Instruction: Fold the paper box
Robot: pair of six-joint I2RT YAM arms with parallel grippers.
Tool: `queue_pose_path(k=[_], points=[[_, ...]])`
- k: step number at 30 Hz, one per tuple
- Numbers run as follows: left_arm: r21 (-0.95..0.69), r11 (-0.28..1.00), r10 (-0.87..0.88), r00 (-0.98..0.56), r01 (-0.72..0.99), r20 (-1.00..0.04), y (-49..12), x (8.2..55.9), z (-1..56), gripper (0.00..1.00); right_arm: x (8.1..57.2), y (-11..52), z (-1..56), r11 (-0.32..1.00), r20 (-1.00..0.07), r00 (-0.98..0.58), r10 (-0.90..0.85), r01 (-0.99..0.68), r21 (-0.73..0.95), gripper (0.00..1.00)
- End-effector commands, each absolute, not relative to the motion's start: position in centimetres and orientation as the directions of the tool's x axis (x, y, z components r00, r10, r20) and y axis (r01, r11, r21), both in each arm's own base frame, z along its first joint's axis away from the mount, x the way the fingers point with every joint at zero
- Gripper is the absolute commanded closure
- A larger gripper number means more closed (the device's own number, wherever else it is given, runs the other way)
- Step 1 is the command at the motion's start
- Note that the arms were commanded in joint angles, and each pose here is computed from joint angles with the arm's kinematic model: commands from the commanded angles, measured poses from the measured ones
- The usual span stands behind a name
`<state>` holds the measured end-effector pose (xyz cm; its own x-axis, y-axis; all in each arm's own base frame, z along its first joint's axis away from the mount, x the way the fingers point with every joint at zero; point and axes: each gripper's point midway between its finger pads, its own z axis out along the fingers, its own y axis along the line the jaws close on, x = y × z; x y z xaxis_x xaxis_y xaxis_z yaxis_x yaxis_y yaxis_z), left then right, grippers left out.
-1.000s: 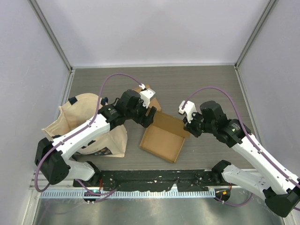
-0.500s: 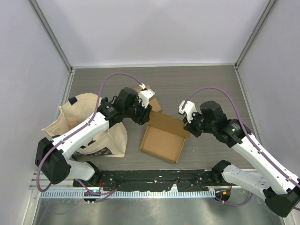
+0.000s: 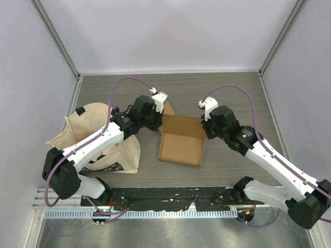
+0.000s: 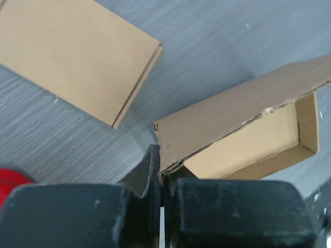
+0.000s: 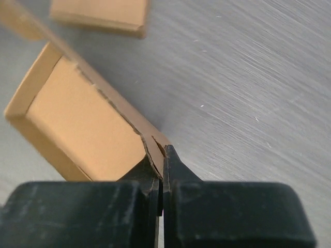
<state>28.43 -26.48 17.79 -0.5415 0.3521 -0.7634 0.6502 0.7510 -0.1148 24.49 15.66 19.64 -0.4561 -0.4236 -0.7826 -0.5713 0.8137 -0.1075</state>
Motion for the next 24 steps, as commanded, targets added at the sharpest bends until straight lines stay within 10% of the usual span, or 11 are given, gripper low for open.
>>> queue_pose_path(k=[1, 14, 24], points=[[-0.152, 0.93, 0.052, -0.529, 0.335, -0.847, -25.4, 33.4, 20.7, 1.0, 30.1, 13.5, 21.4, 0.996, -0.885, -0.465, 0.028, -0.058, 0.061, 0.99], [-0.134, 0.929, 0.096, -0.575, 0.344, -0.812, -25.8, 33.4, 17.4, 1.0, 30.4, 13.3, 17.8, 0.994, -0.884, -0.46, 0.085, -0.027, 0.11, 0.5], [-0.097, 0.892, 0.184, -0.55, 0.442, -0.815, -25.8, 32.2, 17.3, 1.0, 32.0, 15.2, 18.3, 0.913, -0.908, -0.388, -0.157, -0.407, 0.016, 0.47]])
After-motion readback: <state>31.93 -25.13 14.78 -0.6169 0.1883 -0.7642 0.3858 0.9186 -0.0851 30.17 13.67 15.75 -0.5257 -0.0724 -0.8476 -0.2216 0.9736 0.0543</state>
